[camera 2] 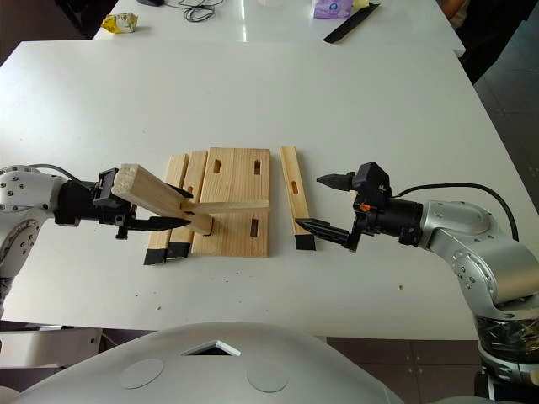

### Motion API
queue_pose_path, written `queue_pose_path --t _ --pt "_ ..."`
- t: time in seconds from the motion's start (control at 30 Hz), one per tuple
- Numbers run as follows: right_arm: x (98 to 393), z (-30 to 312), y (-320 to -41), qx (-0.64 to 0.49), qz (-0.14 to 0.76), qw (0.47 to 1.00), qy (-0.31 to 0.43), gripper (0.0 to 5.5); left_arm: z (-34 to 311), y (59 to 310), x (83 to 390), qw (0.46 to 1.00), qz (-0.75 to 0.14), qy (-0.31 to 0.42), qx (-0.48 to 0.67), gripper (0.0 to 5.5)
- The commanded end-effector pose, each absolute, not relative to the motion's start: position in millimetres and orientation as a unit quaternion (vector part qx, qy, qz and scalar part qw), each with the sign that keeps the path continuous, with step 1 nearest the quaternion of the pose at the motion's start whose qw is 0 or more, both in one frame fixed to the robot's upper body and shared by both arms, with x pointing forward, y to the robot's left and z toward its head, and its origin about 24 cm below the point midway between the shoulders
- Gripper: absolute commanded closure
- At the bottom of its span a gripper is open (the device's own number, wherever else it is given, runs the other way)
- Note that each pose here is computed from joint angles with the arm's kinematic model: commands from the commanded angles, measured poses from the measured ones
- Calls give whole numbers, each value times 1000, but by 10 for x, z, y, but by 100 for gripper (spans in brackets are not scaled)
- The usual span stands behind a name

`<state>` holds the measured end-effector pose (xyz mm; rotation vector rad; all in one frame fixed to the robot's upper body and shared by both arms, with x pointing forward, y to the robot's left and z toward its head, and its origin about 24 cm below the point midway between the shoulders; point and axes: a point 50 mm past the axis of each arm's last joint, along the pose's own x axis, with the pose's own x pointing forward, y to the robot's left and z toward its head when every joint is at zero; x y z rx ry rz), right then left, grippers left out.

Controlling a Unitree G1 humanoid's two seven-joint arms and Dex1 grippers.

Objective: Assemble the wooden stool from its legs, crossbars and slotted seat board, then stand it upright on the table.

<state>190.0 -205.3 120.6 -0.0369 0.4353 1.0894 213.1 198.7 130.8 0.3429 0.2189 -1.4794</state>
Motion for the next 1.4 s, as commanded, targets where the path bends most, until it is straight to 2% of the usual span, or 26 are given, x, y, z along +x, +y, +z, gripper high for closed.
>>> queue_pose_path --t 0.03,0.43,0.47,0.63,0.73,0.87,1.07,1.27,1.4 --pt "1917 1220 -2047 -25 513 834 200 15 983 2024 2084 737 -633 179 156 342" --pt "1952 1239 -2042 -31 517 832 200 15 1014 1959 2129 759 -607 164 168 342" --pt "1955 1238 -2044 -31 517 832 200 13 1023 1961 2151 763 -602 167 168 309" --pt "1951 1233 -2045 -31 515 833 200 13 1137 1950 2242 774 -591 146 177 238" --pt "1940 1222 -2049 -29 513 834 200 13 1219 2051 2311 785 -577 134 184 195" --pt "1904 1210 -2079 -29 506 838 202 13 1396 2254 2333 810 -545 122 180 191" --pt "1816 1178 -2158 -26 482 852 204 13 1398 2399 1999 811 -534 173 165 191" --pt "1761 1178 -2210 -26 461 864 201 13 1285 2657 1897 864 -414 224 177 191" --pt "1648 1172 -2260 -24 442 873 205 13 1129 2783 1788 871 -356 310 138 191"
